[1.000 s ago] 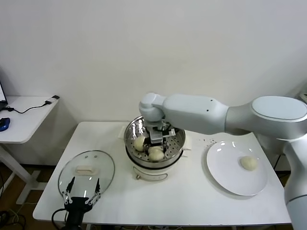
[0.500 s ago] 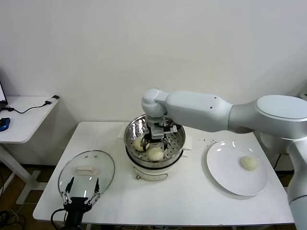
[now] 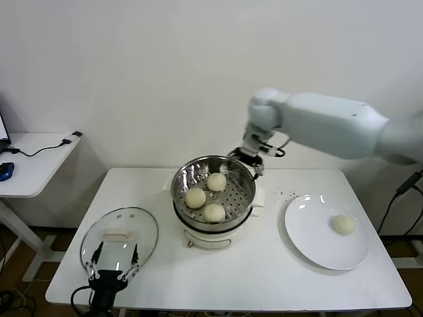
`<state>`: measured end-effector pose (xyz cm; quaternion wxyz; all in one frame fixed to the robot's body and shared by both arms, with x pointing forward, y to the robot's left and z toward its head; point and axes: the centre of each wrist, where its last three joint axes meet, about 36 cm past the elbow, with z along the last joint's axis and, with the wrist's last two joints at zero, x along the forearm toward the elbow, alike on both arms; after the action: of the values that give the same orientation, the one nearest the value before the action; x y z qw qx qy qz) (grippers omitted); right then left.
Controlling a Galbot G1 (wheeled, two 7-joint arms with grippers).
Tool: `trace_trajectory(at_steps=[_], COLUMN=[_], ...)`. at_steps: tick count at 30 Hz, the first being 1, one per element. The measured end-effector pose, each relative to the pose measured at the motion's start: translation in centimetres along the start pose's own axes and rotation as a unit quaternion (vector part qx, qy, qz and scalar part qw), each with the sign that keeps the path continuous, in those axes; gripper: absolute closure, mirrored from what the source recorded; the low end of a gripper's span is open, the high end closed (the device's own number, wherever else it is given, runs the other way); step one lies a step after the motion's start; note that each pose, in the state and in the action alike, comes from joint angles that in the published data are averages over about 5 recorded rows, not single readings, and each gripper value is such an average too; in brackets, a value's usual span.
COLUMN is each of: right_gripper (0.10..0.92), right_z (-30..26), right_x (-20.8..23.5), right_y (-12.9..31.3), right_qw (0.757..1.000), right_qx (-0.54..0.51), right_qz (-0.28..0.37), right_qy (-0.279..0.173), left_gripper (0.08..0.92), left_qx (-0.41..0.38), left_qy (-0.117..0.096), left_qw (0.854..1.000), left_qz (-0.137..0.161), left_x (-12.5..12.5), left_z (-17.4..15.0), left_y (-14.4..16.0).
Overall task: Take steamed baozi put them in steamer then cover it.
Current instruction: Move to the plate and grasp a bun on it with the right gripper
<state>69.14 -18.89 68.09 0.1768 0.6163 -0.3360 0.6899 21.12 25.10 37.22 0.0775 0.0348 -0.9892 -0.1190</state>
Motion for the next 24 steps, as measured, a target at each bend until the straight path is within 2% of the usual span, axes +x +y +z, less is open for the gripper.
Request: trace_trajectory(at_steps=[4, 11, 17, 24], right_gripper=[0.2, 0.2, 0.2, 0.2], right_z=[3.8, 9.2, 12.1, 14.0], right_x=[0.6, -1.3, -4.4, -8.2], right_y=[4.2, 12.5, 19.3, 25.4], right_qw=[0.992, 0.958, 0.931, 0.909], right_qx=[-0.126, -0.285, -0.363, -0.412], right_qz=[0.011, -0.003, -0.028, -0.052], right_qy=[0.006, 0.015, 0.025, 0.038], left_gripper=[0.177, 0.177, 0.177, 0.177], left_qx=[-0.001, -0.003, -0.004, -0.007], left_qy=[0.0, 0.002, 0.003, 0.008], left_qw=[1.0, 1.0, 1.0, 1.0], left_qz=[0.001, 0.002, 0.003, 0.003], left_x=[0.1, 0.2, 0.3, 0.3], left_z=[0.0, 0.0, 0.0, 0.3], left_y=[-0.1, -0.1, -0.2, -0.3])
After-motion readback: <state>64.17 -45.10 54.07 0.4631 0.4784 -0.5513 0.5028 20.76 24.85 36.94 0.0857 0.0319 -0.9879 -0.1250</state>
